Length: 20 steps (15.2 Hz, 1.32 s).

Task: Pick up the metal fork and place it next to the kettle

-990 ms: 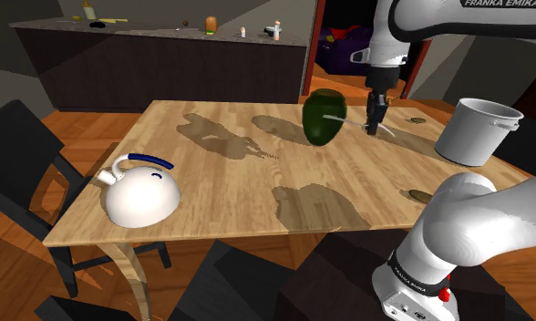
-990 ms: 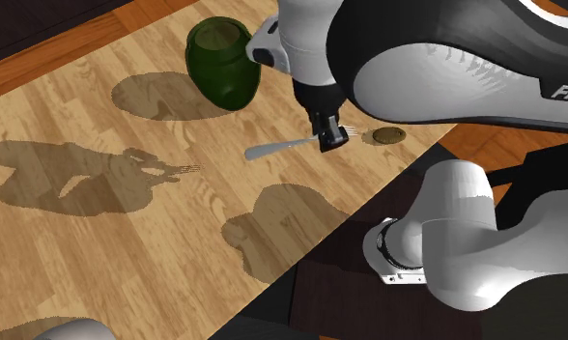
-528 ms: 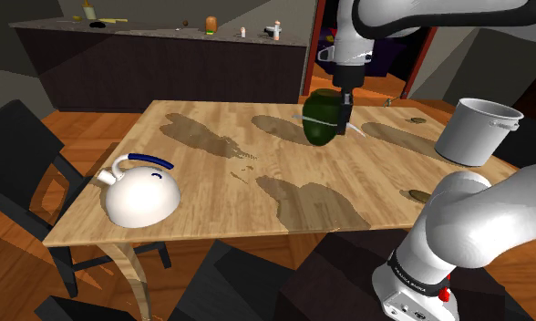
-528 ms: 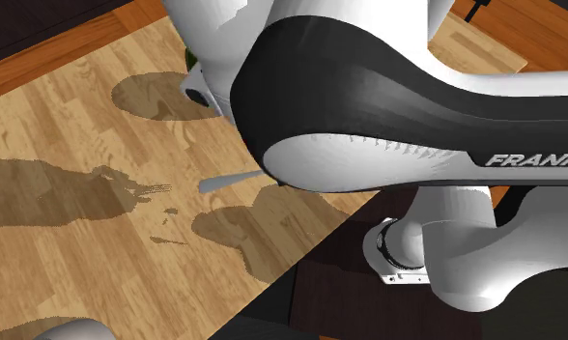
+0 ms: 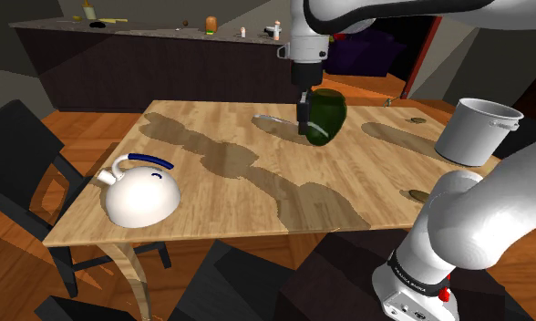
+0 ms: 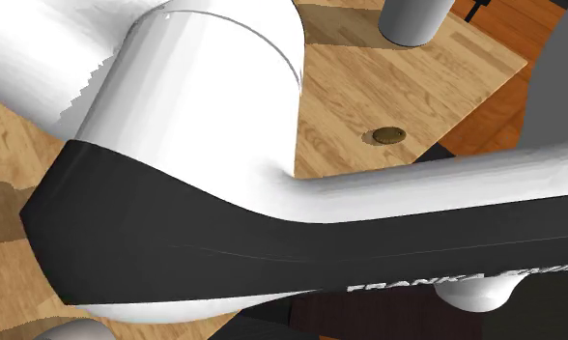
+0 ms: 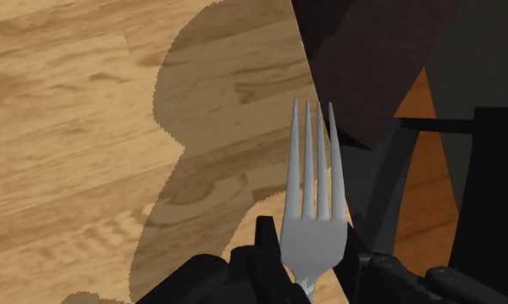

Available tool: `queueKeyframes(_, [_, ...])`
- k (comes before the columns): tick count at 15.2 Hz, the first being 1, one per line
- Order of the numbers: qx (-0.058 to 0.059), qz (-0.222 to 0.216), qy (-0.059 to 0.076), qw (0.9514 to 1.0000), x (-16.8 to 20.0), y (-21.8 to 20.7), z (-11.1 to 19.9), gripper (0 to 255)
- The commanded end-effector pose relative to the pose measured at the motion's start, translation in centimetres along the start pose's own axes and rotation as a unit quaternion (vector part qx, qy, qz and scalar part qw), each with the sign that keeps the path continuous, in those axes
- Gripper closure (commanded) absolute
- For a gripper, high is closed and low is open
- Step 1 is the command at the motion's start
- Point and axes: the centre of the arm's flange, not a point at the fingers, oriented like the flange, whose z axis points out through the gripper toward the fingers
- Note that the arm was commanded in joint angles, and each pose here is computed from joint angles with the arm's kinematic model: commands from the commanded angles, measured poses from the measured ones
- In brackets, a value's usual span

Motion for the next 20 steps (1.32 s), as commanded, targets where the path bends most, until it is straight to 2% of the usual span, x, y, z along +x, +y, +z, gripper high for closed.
queueKeyframes(1, [0.000, 0.000, 0.000, 1.0000, 2.4, -0.9, -0.2, 255])
queueKeyframes(16, [0.000, 0.000, 0.000, 1.0000, 20.5, -8.3, -1.6, 255])
queueKeyframes(20, [0.000, 0.000, 0.000, 1.0000, 20.8, -8.1, 0.5, 255])
